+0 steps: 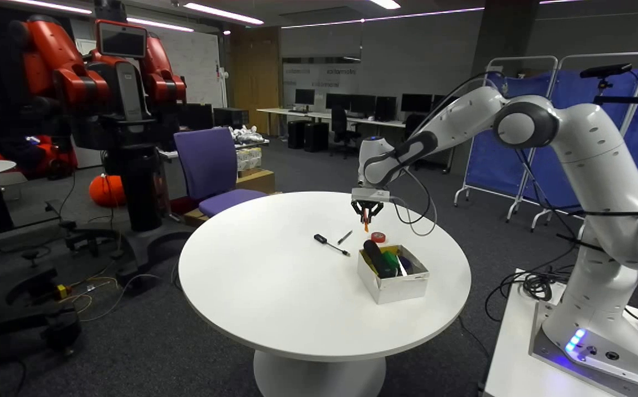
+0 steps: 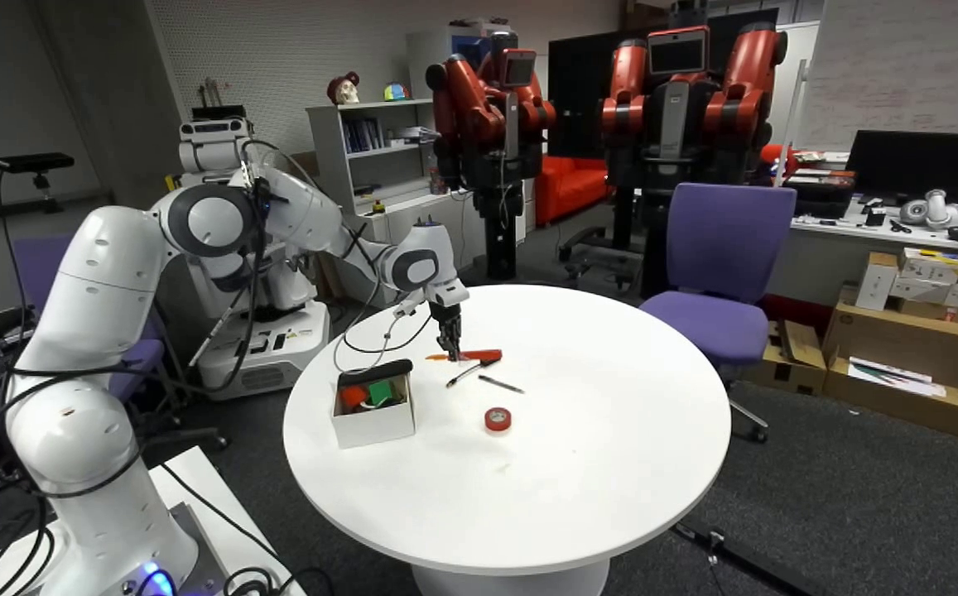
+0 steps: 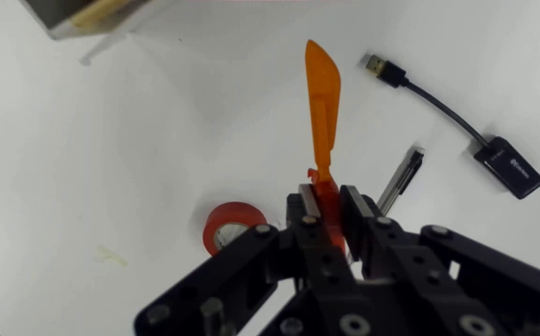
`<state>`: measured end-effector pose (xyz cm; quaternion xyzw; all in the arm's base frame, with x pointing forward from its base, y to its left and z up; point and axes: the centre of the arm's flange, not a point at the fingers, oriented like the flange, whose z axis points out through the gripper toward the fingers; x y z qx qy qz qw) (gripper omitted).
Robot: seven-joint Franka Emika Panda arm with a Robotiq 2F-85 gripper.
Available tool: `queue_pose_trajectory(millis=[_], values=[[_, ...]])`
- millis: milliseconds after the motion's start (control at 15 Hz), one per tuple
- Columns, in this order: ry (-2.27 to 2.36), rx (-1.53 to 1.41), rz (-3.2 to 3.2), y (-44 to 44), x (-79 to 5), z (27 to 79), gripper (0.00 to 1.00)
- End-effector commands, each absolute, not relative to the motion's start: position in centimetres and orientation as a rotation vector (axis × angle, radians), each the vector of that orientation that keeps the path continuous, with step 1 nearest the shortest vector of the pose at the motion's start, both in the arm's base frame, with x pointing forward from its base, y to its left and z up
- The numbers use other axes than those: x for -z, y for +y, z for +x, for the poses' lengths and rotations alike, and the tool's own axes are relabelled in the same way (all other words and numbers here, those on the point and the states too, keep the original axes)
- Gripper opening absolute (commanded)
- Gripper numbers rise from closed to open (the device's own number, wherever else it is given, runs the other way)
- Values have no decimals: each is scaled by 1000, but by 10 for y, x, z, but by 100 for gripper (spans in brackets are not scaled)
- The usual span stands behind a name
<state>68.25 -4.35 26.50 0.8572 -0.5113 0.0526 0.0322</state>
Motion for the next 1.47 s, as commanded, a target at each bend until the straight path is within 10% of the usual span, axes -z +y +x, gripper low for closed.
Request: queue_pose_trajectory(millis=[0, 1400], values=[[-1567, -85, 2587, -12, -299, 620, 5], [-1503, 121, 2435, 80, -260, 495, 5]])
